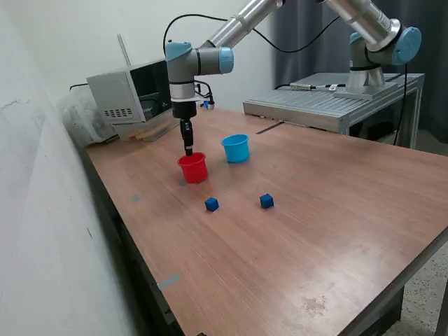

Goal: Place red objects in the red bin, and blue objects in the blue bin.

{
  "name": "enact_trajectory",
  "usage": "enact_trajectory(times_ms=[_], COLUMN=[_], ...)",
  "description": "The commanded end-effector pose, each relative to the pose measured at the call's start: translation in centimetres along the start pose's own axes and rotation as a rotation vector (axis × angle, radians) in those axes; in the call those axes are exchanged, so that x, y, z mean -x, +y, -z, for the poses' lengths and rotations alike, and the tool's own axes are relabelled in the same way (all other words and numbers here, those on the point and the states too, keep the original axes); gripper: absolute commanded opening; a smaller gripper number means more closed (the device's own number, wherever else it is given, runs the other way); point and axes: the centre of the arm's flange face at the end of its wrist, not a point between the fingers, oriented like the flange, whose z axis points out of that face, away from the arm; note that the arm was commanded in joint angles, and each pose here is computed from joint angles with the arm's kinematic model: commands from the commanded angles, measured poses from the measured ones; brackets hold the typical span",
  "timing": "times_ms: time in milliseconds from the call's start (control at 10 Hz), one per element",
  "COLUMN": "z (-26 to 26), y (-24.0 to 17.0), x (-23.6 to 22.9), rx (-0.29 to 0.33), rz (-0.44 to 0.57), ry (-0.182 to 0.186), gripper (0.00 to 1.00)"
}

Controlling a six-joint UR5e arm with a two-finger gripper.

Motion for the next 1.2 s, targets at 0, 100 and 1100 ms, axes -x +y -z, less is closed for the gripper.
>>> enact_trajectory(times_ms=[0,100,1100], z=[0.8,2.1,7.1], y=[0.2,0.2,-12.5], x=[0.2,-0.8,-24.2], rx=[0.007,0.017,-0.139], rz=[0.018,0.03,0.225], ry=[0.001,0.005,0.035], gripper=[1.0,1.0,1.0])
